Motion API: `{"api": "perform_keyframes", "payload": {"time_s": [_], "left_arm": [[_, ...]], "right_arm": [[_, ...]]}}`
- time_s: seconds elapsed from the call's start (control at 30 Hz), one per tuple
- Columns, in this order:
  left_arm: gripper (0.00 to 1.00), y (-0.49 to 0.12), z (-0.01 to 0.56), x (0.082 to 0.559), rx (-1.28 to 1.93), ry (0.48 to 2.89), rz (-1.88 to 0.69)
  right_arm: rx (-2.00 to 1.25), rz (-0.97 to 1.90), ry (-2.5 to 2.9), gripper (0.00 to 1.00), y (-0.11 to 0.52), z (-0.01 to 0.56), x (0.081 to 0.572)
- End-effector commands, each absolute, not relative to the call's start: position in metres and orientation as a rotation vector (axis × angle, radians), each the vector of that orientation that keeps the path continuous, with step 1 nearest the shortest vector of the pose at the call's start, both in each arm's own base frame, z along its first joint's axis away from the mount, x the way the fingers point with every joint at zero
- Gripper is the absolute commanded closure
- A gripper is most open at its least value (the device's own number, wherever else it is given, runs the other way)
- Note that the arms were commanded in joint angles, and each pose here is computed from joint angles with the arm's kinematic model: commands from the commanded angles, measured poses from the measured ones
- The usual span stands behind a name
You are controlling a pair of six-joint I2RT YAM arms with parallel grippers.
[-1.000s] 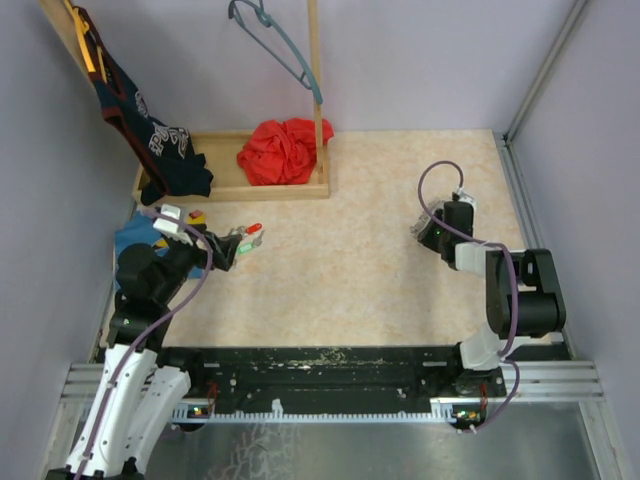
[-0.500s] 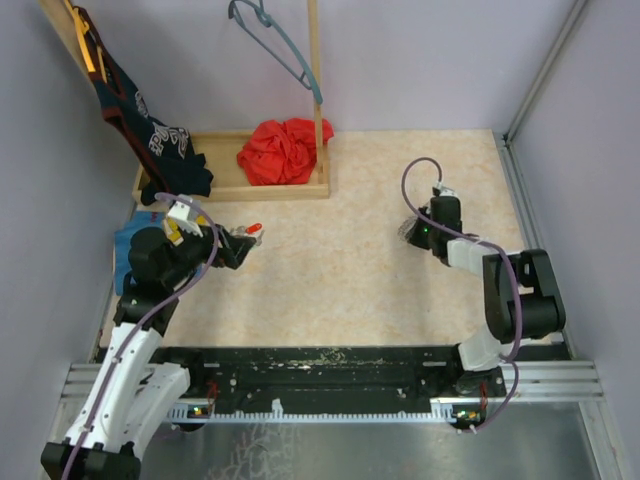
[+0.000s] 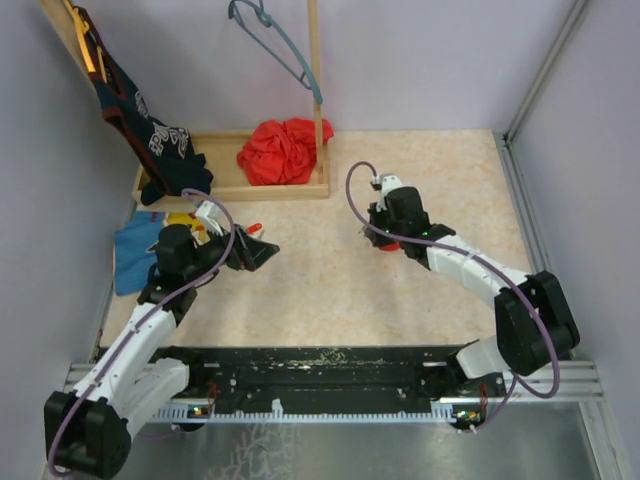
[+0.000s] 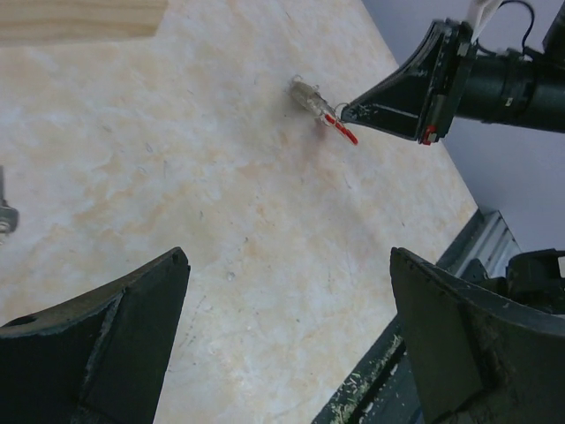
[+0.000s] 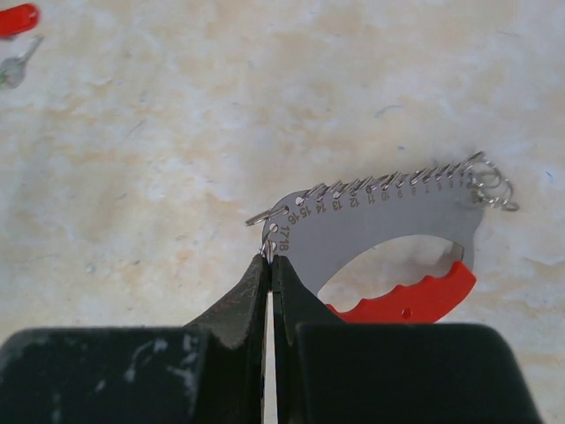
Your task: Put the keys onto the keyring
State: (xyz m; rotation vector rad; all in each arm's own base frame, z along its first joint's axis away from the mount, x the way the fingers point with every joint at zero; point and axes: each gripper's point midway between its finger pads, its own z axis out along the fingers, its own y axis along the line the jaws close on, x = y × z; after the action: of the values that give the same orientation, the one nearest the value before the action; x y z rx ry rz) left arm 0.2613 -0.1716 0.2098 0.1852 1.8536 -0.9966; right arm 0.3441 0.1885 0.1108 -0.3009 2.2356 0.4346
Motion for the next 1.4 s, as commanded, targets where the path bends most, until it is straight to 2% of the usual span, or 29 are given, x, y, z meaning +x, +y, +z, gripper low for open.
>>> {"api": "perform_keyframes", "payload": {"time_s": [0.0,0.17,0.4,0.63,0.9,1.07,1.2,1.27,1.37], "left_arm": [[0.0,-0.195,0.213,0.259,0.217,1.816,-1.081],[0.01,-0.213,0.192,0.252,0.23,1.86,-1.101],[0.01,-0.203,0.17,0.245,0.15,1.875,-1.054],[0.01,-0.199,0.156,0.244,0.143,1.927,-1.016],[0.02,-0.207,0.136,0.247,0.153,2.009,-1.026],[0.02,-0.215,0.126,0.248,0.165,2.048,-1.024],[0.02,-0.219,0.117,0.251,0.17,2.082,-1.014],[0.02,-0.222,0.114,0.252,0.176,2.092,-1.015],[0.03,-0.226,0.111,0.254,0.187,2.102,-1.013]], "right_arm": [[-0.532,0.528,2.089,1.0,0.228,0.165,0.331],[-0.713,0.654,2.049,1.0,0.268,0.175,0.303],[-1.034,0.661,2.132,1.0,0.298,0.133,0.248],[-0.965,0.57,2.303,1.0,0.265,0.091,0.223],[-0.852,0.631,2.439,1.0,0.26,0.053,0.203],[-0.83,0.577,2.444,0.83,0.256,0.055,0.209],[-0.809,0.467,2.419,0.64,0.246,0.065,0.228],[-0.771,0.44,2.42,0.59,0.239,0.068,0.238],[-0.677,0.411,2.435,0.57,0.226,0.068,0.257]]}}
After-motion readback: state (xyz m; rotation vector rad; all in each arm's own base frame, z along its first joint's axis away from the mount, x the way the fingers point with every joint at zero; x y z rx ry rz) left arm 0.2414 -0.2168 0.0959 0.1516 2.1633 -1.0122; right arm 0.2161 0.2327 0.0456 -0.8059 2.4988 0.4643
